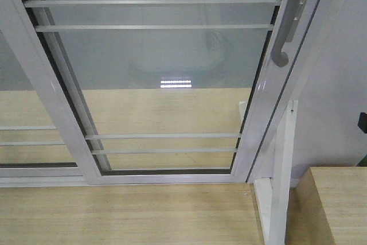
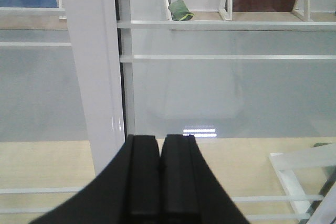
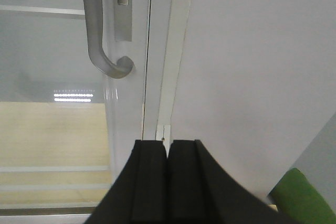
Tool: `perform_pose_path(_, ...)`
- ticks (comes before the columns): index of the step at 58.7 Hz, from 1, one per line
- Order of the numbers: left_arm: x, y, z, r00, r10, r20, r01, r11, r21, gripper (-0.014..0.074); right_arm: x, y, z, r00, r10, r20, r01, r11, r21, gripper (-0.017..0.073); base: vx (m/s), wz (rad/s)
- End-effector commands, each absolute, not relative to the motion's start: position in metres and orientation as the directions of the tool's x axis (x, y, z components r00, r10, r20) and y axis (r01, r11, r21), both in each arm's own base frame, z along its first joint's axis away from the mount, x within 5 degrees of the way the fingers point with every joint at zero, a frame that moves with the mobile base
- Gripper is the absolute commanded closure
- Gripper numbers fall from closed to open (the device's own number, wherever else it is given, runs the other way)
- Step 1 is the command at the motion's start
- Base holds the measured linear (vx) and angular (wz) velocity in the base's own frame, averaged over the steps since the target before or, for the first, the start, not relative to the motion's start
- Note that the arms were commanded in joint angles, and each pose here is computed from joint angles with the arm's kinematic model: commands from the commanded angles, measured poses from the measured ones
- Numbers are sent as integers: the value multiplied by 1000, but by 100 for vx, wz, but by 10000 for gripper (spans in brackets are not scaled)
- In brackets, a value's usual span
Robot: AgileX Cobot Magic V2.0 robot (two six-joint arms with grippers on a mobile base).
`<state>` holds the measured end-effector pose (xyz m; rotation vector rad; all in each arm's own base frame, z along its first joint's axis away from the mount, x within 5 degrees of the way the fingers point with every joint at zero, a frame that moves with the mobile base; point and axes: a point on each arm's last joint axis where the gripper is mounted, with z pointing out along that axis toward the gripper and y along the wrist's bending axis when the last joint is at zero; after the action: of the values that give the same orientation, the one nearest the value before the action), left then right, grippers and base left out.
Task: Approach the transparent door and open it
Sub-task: 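Raise the right gripper and close it around the silver handle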
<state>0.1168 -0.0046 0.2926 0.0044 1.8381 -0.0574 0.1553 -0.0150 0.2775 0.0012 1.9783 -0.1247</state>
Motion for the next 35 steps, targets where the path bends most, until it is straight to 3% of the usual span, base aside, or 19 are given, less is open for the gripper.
perform_pose_path(1,122,-5,309,-167,-39,-985,36,998,-46,496,165,-17,296,-269,-55,-962,80,994,-80,401,0,0)
perform_pose_path(16,130,-5,304,-206,-35,-978,35,998,-44,305,183,-19,285,-294,-14,-956,91,995,-43,190,0,0)
perform_pose_path(25,131,-5,305,-189,-27,-982,35,999,-34,204,199,-10,275,-307,-8,-952,48,999,-24,165,0,0)
perform_pose_path(35,131,-5,309,-149,-38,-988,33,998,-44,183,222,13,268,-215,-105,-971,-66,993,-93,165,0,0)
